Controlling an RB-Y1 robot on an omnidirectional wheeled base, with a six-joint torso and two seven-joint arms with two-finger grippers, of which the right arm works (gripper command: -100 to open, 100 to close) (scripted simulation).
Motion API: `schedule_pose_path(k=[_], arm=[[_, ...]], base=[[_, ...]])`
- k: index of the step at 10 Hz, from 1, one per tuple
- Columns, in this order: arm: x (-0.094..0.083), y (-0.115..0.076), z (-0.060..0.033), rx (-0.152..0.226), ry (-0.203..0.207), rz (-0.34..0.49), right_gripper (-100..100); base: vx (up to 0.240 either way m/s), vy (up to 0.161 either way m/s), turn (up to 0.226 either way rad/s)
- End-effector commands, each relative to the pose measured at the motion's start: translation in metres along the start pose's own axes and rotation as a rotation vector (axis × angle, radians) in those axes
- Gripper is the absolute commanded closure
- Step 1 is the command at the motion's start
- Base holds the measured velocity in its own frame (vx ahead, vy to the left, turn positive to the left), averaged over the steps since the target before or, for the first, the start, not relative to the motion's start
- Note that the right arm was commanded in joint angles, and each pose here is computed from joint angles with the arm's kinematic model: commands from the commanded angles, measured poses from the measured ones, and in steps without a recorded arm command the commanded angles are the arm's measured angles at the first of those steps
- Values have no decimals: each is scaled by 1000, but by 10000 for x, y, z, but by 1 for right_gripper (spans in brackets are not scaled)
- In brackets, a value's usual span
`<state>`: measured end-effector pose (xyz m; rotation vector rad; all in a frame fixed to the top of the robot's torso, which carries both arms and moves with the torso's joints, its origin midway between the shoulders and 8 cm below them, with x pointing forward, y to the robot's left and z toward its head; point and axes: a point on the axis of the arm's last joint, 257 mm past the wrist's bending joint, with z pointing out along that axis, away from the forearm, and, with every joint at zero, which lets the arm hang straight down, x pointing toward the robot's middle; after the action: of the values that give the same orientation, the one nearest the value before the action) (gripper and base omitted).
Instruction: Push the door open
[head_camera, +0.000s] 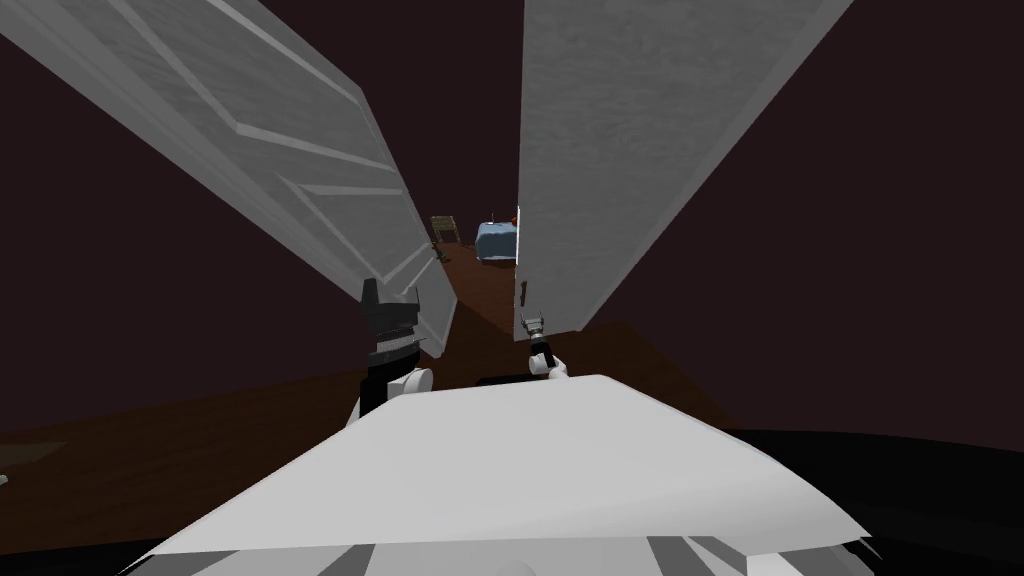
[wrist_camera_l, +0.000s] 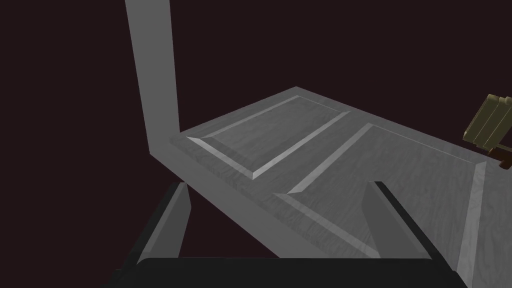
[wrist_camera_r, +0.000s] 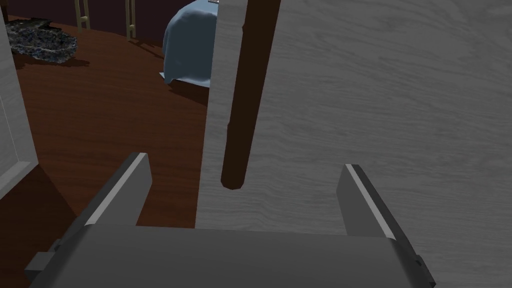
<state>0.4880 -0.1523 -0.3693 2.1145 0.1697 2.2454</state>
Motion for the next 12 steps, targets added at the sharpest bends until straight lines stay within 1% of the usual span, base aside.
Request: schedule_pose_path(k=[1,3,5,6,7,8,10,12], arm=[[-50,-45,-9,3,-13,27,-100],[-95,-108,-24,6,-26,53,-100],[-178,-252,-57,12,-53,109,-100],[-152,-193,-44,9,-44,89,-100],[-195,-15,-46,1,-45,65,-100],[-210,57,-48,-2,-45,55,-100],[-231,157,-56,-9,-45,43,-100],[-239,173,-67,-14,-46,47,-100]], base=[[64,-97,72],[48,-69,47],[83,-102,132],[47,-57,40],[104,-7,21],[183,5,35],[206,14,28],[209,35,26]])
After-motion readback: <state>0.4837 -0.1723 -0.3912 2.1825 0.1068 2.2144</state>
